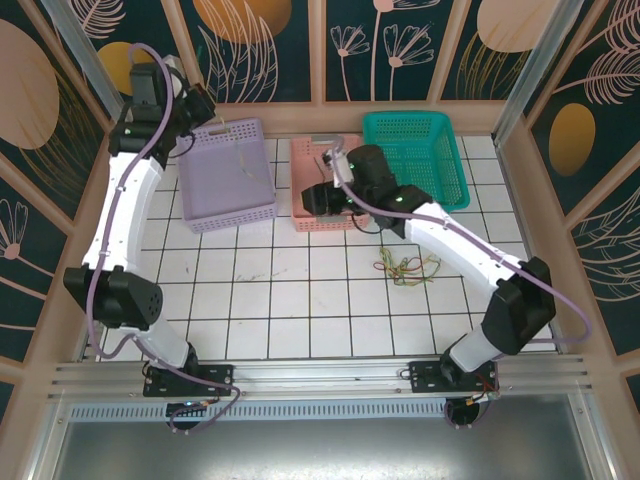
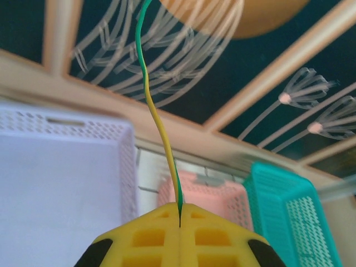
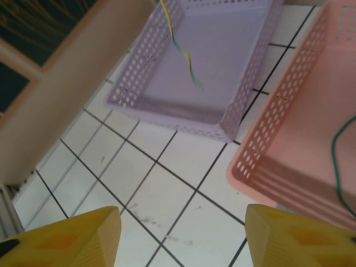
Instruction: Untangle the cables
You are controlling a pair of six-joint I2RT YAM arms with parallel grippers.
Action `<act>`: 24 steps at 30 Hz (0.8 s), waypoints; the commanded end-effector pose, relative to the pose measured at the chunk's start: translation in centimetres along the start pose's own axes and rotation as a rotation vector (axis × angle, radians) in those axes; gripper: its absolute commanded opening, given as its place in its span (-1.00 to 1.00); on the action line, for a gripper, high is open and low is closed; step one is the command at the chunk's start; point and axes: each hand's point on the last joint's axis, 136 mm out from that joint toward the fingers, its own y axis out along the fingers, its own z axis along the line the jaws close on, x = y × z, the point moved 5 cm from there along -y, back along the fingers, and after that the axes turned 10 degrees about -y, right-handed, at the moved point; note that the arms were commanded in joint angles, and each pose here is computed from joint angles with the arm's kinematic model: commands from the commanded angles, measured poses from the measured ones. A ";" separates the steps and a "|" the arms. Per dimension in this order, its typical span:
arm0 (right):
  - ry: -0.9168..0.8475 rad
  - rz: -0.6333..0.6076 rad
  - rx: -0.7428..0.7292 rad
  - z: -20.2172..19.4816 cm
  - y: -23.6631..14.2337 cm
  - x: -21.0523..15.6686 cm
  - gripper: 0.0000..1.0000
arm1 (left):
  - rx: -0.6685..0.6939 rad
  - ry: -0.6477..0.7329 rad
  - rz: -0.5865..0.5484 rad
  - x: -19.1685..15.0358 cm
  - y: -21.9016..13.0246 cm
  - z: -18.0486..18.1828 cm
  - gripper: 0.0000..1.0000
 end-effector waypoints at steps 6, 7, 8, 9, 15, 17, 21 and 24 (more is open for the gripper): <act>0.163 -0.050 0.056 0.7 -2.8 0.2 0.23 | 0.228 0.042 0.023 1.7 5.3 6.3 -1.00; 0.180 -0.045 0.052 0.5 -2.8 -0.2 0.23 | 0.242 0.038 0.039 1.4 6.0 6.9 -1.00; 0.195 -0.039 0.051 0.4 -2.7 -0.6 0.24 | 0.244 0.033 0.058 0.9 6.6 7.4 -1.00; 0.209 -0.036 0.049 0.3 -2.6 -1.0 0.24 | 0.244 0.027 0.084 0.3 7.4 8.0 -1.00; 0.238 -0.002 0.057 0.3 -1.8 -2.3 0.19 | 0.260 0.007 0.238 -4.6 11.3 11.8 -1.00; 0.243 0.012 0.062 0.3 -1.5 -2.6 0.14 | 0.305 -0.015 0.298 -6.2 12.0 13.3 -1.00; 0.247 0.033 0.073 0.4 -0.8 -3.1 0.07 | 0.376 -0.033 0.382 -8.7 12.6 15.7 -1.00; 0.245 0.037 0.078 0.6 -0.6 -3.2 0.05 | 0.416 -0.019 0.431 -9.8 13.0 17.0 -1.00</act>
